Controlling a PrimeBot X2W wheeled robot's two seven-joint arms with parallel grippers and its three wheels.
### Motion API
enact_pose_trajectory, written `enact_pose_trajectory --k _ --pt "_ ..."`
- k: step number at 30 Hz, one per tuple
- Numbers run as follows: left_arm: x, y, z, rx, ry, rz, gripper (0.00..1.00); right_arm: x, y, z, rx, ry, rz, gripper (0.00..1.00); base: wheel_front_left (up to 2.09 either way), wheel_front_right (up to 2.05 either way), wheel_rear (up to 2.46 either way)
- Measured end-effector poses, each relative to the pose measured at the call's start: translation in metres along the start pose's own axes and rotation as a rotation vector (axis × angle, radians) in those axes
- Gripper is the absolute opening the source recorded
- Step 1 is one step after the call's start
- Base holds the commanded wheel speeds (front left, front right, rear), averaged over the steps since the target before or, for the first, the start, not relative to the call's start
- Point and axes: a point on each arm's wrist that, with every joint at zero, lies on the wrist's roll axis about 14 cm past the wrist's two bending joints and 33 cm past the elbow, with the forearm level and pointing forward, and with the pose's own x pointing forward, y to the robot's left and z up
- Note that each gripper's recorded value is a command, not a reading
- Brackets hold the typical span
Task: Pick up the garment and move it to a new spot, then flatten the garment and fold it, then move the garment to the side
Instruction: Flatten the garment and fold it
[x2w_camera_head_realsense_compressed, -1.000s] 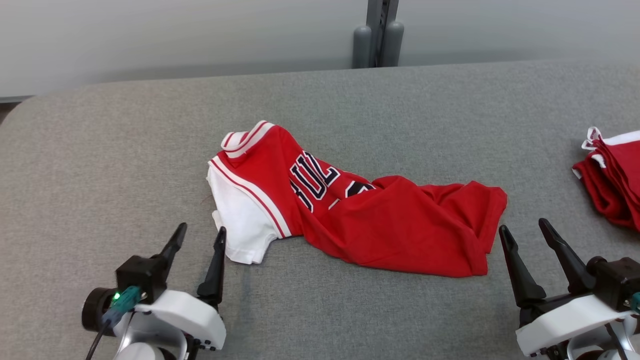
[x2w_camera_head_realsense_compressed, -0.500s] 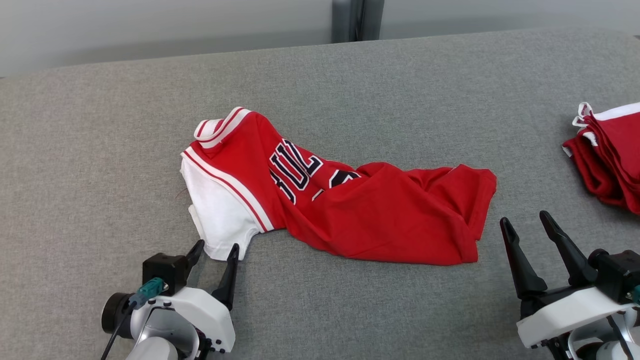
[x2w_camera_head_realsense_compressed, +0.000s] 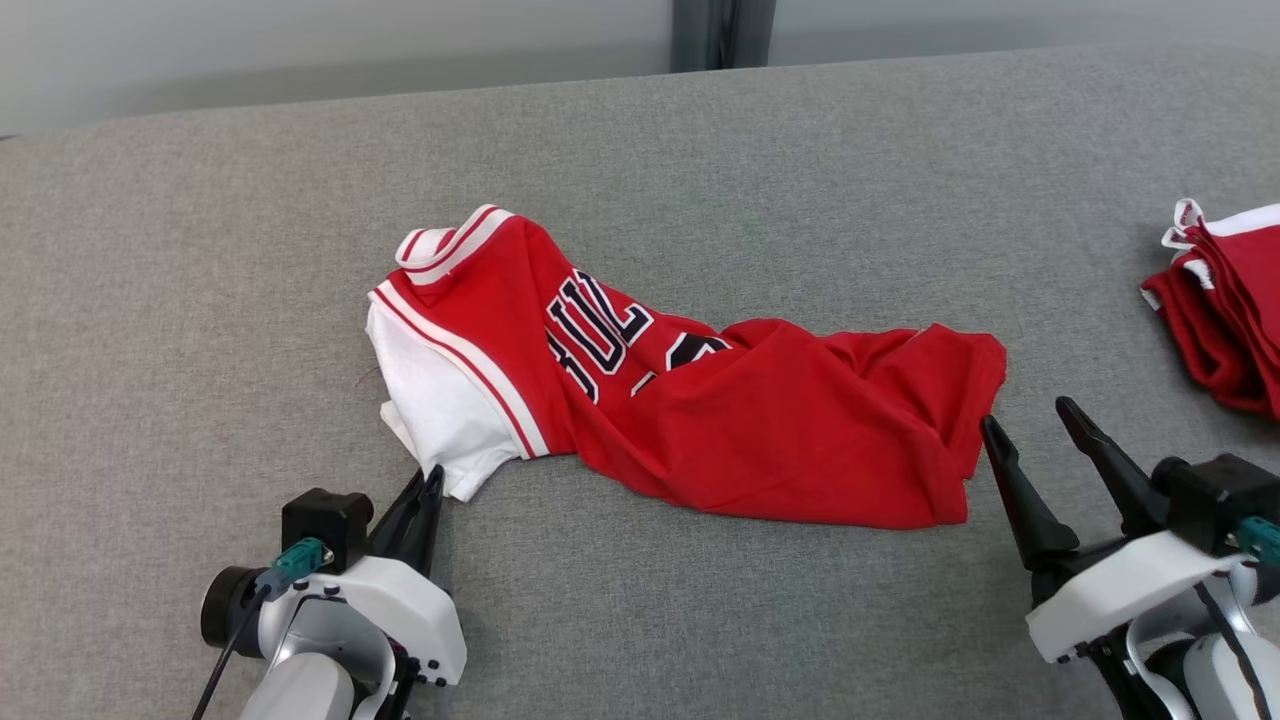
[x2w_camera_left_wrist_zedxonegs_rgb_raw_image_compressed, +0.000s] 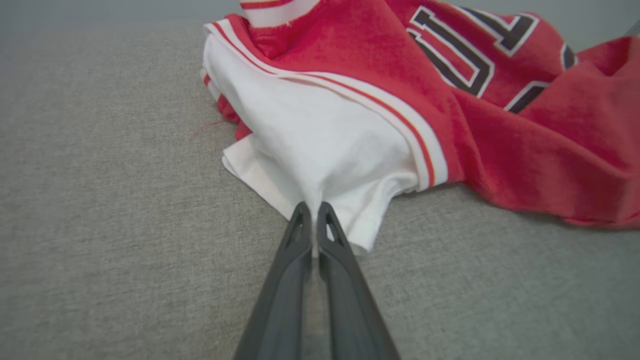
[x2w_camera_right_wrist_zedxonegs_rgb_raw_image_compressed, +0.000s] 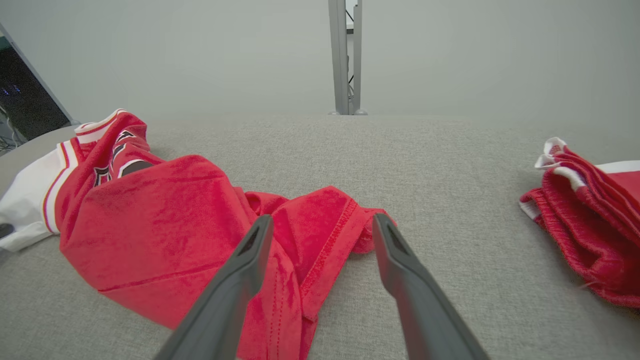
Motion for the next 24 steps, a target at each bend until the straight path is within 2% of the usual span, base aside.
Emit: enact_pose_trajectory --k 9,15,16,17,18,19,20,24 --pt "0.003 0.003 -0.001 -0.01 -0.006 0.008 0.0 0.026 0.034 -0.038 -0.047 0.207 0.178 1.0 0.0 0.0 0.0" --pt "0.005 0.006 -0.004 -0.02 -0.009 0.015 0.0 0.032 0.041 -0.05 -0.055 0.262 0.225 1.0 0.0 0.0 0.0" --pt "0.005 0.006 -0.004 -0.021 -0.009 0.015 0.0 0.032 0.041 -0.051 -0.054 0.262 0.228 0.8 0.0 0.0 0.0" --pt "0.005 0.005 -0.004 -0.021 -0.009 0.014 0.0 0.032 0.042 -0.052 -0.052 0.266 0.229 0.48 0.0 0.0 0.0" --pt "0.006 0.005 -0.004 -0.022 -0.011 0.016 0.0 0.032 0.042 -0.053 -0.049 0.27 0.23 0.38 0.0 0.0 0.0" --pt "0.006 0.005 -0.004 -0.022 -0.01 0.015 0.0 0.033 0.042 -0.054 -0.047 0.274 0.231 0.05 0.0 0.0 0.0" --pt "0.006 0.005 -0.004 -0.022 -0.01 0.016 0.0 0.033 0.042 -0.054 -0.047 0.275 0.231 0.0 0.0 0.0 0.0" --pt "0.007 0.009 -0.002 -0.016 -0.017 0.02 0.0 0.035 0.037 -0.052 -0.048 0.26 0.224 0.0 0.0 0.0 0.0"
